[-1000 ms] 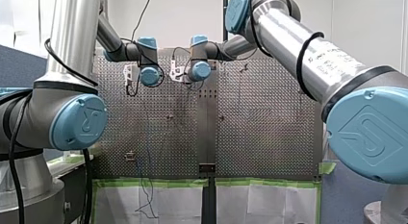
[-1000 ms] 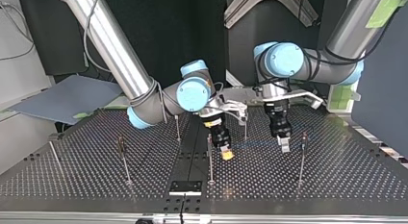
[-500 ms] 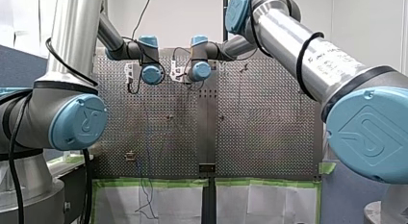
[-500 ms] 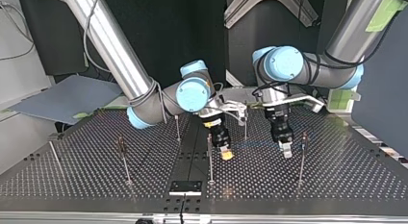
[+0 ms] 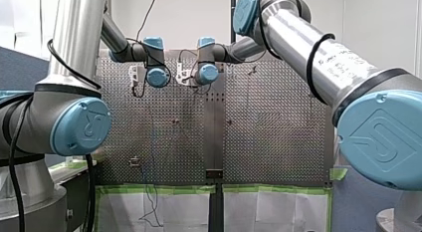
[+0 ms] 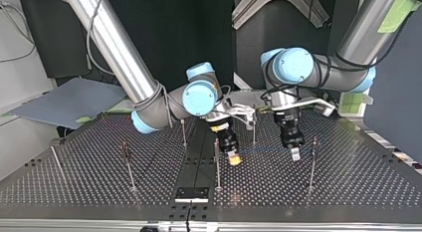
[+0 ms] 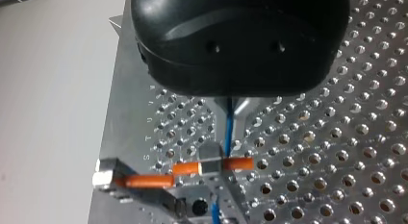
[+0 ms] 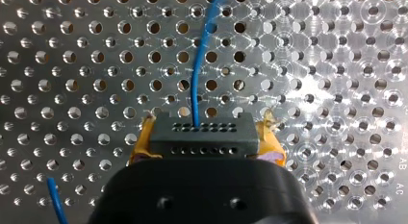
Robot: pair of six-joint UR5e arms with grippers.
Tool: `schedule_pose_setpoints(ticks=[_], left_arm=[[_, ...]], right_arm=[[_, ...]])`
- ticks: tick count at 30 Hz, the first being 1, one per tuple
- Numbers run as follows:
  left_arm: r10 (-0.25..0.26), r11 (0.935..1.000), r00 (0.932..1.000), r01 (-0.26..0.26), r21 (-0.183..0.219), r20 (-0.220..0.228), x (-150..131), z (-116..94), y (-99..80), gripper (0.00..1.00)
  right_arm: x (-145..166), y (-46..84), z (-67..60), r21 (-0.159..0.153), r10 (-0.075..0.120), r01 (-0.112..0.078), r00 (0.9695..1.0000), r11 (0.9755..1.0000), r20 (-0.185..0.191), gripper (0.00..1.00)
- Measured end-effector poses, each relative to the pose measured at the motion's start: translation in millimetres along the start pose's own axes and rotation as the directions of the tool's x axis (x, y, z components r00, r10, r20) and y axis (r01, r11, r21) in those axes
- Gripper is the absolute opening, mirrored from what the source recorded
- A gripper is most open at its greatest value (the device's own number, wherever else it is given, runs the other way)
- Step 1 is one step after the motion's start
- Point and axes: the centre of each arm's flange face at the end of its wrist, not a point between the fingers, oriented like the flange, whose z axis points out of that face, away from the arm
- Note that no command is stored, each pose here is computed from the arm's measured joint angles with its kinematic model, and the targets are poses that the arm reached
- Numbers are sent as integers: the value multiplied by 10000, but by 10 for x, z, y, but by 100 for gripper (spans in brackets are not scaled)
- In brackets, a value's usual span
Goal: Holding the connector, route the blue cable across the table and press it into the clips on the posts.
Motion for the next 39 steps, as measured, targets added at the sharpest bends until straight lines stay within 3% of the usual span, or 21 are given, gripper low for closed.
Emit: schedule_pose_setpoints(ticks=[7, 19, 20, 24, 25, 33, 39], left_arm=[[11, 9998, 10000, -13, -214, -80, 9, -9, 21, 0], [105, 9998, 9991, -111, -149, -416, 85, -91, 23, 0], [104, 9998, 9991, -110, -149, -423, 88, -94, 24, 9], [103, 9998, 9989, -110, -153, -449, 93, -98, 27, 5], [106, 9998, 9989, -113, -149, -466, 94, -101, 26, 0], [163, 9998, 9979, -172, -138, -627, 112, -127, 24, 0], [349, 9994, 9944, -353, -25, -1000, 178, -221, 10, 0]], right_arm=[[-10, 6, 2, -6, 7, -7, 10000, 10000, 25, 0], [-113, 26, -18, -43, -18, 19, 9997, 10000, 250, 0], [-115, 27, -18, -44, -19, 20, 9997, 10000, 253, 0], [-123, 37, -16, -57, -20, 21, 9996, 10000, 268, 0], [-125, 37, -17, -56, -21, 22, 9996, 10000, 273, 0], [-174, 32, -31, -53, -37, 39, 9993, 10000, 371, 0], [-289, 37, -59, -64, -59, 63, 9982, 10000, 592, 0]])
